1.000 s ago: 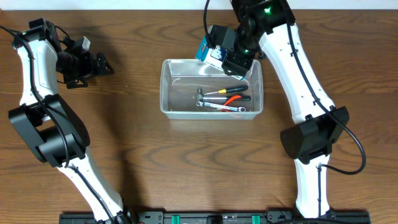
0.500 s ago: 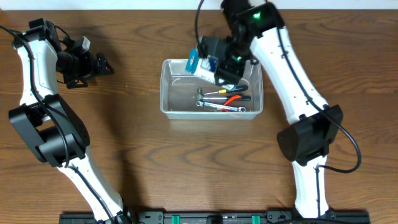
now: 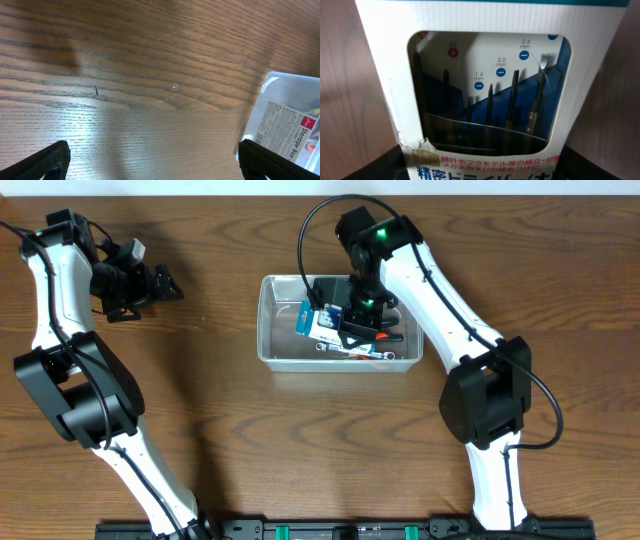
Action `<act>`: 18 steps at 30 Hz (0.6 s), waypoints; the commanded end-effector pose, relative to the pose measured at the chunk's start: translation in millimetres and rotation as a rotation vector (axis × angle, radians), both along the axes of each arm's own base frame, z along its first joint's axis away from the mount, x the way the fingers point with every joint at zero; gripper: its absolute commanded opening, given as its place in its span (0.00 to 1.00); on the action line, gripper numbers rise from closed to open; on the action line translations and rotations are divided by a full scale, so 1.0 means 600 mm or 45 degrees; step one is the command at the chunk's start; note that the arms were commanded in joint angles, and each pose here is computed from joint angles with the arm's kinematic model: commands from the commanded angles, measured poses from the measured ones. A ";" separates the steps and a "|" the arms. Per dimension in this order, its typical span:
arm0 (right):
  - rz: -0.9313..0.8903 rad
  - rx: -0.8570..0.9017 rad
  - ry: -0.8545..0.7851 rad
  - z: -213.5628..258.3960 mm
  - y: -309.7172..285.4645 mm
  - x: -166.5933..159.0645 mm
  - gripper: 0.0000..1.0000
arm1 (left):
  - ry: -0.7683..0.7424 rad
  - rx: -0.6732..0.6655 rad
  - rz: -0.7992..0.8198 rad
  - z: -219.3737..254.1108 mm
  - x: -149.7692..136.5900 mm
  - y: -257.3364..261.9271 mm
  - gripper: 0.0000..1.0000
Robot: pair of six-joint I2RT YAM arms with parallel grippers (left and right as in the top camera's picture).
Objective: Pack container
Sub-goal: 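Lower the screwdriver set box into the clear box and open the gripper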
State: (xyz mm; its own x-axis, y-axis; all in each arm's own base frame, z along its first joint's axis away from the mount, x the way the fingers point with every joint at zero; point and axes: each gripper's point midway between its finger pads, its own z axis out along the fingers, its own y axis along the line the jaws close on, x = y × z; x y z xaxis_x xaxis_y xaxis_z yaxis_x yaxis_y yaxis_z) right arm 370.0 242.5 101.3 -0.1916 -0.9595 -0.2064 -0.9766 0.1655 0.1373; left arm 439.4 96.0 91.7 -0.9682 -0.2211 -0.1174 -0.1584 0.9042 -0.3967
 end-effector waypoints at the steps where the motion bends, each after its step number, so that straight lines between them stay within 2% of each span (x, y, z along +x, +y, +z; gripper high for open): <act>1: 0.020 0.025 -0.026 0.012 0.001 -0.002 0.44 | -0.054 0.028 0.002 0.030 0.006 0.005 0.98; 10: 0.019 0.034 -0.044 0.004 0.004 0.005 0.46 | -0.054 0.028 0.002 0.030 0.006 0.005 0.98; 18: 0.008 0.010 -0.008 -0.037 -0.007 -0.003 0.47 | -0.055 0.028 0.002 0.030 0.006 0.005 0.98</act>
State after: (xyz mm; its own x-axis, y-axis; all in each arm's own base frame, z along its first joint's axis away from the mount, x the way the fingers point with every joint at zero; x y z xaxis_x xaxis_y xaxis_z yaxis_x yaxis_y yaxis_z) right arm 369.4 240.8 72.1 -0.1933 -0.9610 -0.1980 -0.9757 0.1670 0.1420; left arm 439.4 96.0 91.7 -0.9682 -0.2211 -0.1174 -0.1584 0.9042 -0.3967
